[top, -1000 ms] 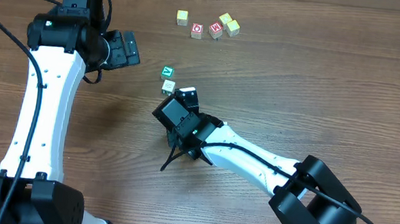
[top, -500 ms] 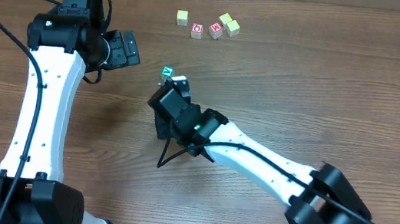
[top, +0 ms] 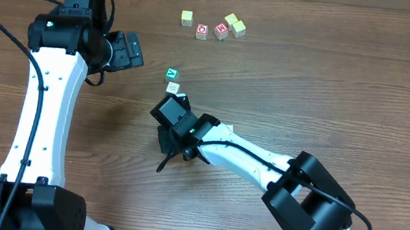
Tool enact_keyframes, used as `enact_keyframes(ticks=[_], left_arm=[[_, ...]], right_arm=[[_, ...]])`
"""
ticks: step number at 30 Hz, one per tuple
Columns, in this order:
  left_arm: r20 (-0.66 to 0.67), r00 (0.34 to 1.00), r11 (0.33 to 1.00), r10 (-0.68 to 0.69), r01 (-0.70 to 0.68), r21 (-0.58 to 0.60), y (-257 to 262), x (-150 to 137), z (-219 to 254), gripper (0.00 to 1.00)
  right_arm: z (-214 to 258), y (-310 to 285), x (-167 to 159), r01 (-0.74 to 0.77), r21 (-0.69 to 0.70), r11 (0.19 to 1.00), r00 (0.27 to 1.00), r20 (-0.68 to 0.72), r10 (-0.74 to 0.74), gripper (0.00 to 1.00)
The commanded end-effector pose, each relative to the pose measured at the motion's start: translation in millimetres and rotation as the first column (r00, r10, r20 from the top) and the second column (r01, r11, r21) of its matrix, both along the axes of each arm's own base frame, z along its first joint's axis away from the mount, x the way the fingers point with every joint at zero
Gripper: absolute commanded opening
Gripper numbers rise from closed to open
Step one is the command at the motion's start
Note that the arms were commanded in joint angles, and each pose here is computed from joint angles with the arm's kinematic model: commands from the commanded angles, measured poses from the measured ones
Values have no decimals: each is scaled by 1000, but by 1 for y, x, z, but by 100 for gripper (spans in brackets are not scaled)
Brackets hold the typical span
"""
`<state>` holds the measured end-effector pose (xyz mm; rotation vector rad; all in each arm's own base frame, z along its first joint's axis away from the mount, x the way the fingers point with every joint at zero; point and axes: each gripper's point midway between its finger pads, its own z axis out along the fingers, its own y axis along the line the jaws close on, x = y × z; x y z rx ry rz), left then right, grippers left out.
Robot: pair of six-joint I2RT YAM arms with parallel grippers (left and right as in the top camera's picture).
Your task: Flip 5 blocks
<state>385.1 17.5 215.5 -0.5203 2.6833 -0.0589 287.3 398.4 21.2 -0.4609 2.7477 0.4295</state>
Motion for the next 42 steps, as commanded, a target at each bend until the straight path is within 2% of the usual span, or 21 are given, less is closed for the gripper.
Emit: enact_keyframes(ticks=[1, 8, 22, 42], left_arm=[[22, 1000, 1000, 20, -20, 4, 1, 5, 7, 100], [22, 1000, 1000, 20, -20, 4, 1, 5, 7, 100], [22, 1000, 1000, 20, -20, 4, 1, 5, 7, 99], [22, 1000, 1000, 20, -20, 4, 1, 5, 6, 100]], right_arm=[[12, 3, 8, 11, 7, 1000, 999, 47, -12, 4], [8, -16, 14, 62, -76, 995, 995, 79, -56, 4], [39, 6, 31, 67, 12, 998, 988, 141, -68, 4], [15, -10, 24, 81, -60, 995, 987, 142, -72, 4]])
